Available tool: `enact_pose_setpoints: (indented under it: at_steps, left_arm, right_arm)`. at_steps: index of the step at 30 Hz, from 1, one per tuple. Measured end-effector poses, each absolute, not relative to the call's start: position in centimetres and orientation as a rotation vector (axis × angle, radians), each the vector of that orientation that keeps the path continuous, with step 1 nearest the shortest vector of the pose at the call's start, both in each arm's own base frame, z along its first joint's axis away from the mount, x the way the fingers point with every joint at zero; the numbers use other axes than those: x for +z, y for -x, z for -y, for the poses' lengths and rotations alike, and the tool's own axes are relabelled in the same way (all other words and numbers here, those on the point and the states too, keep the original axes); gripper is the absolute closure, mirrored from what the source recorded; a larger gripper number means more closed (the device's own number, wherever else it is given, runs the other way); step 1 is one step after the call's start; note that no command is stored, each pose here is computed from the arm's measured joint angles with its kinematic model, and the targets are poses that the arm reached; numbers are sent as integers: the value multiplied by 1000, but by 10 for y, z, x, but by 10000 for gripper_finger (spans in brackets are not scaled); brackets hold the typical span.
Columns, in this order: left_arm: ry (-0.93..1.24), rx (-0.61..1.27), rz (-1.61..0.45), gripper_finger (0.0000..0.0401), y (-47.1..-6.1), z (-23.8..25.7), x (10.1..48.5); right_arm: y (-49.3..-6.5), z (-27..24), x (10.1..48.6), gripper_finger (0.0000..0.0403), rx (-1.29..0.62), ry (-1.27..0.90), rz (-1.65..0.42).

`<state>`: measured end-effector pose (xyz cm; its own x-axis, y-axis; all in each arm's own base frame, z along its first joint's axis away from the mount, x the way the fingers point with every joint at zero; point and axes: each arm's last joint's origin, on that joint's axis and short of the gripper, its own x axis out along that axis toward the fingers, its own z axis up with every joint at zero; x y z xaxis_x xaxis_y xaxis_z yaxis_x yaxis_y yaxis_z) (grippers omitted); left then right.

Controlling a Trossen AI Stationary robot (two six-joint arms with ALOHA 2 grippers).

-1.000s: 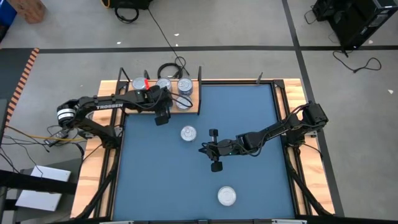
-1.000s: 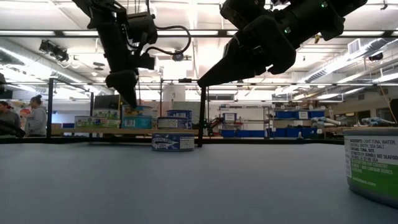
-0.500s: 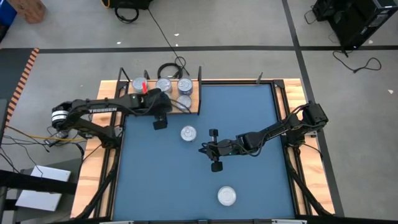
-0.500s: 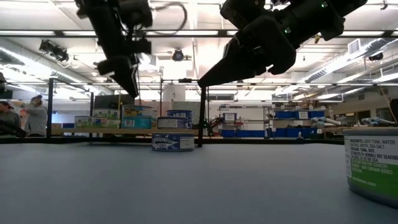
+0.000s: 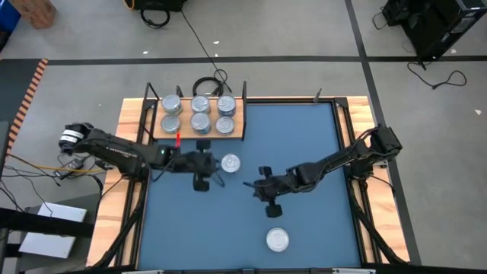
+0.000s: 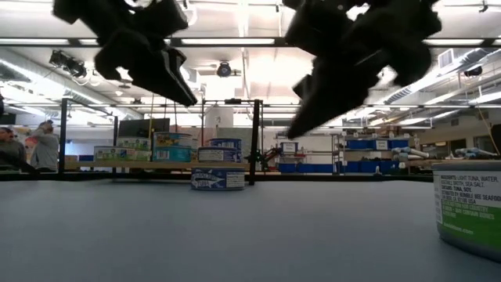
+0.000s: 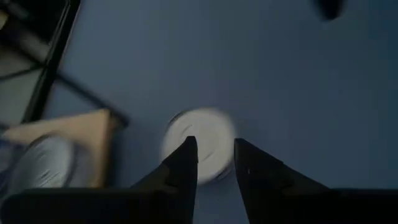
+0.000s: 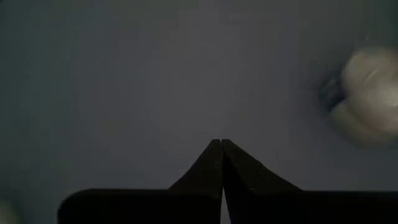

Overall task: Stack canned seafood by type on shelf
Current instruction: Stack the green tuna can on top of the other green tuna can on the shelf

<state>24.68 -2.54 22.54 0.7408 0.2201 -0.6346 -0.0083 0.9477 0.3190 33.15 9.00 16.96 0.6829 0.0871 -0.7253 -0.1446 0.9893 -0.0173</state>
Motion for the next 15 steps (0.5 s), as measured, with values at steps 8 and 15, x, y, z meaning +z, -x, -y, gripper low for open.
enact_pose_setpoints:
  at_steps: [8,15]
  left_arm:
    - [-235,14,-551,293,-243,64,218]
    - [-234,-35,-528,293,-240,78,218]
  right_arm:
    - [-306,-119,164,337,271,-198,-1130]
    - [-296,-141,165,316,335,-386,-1227]
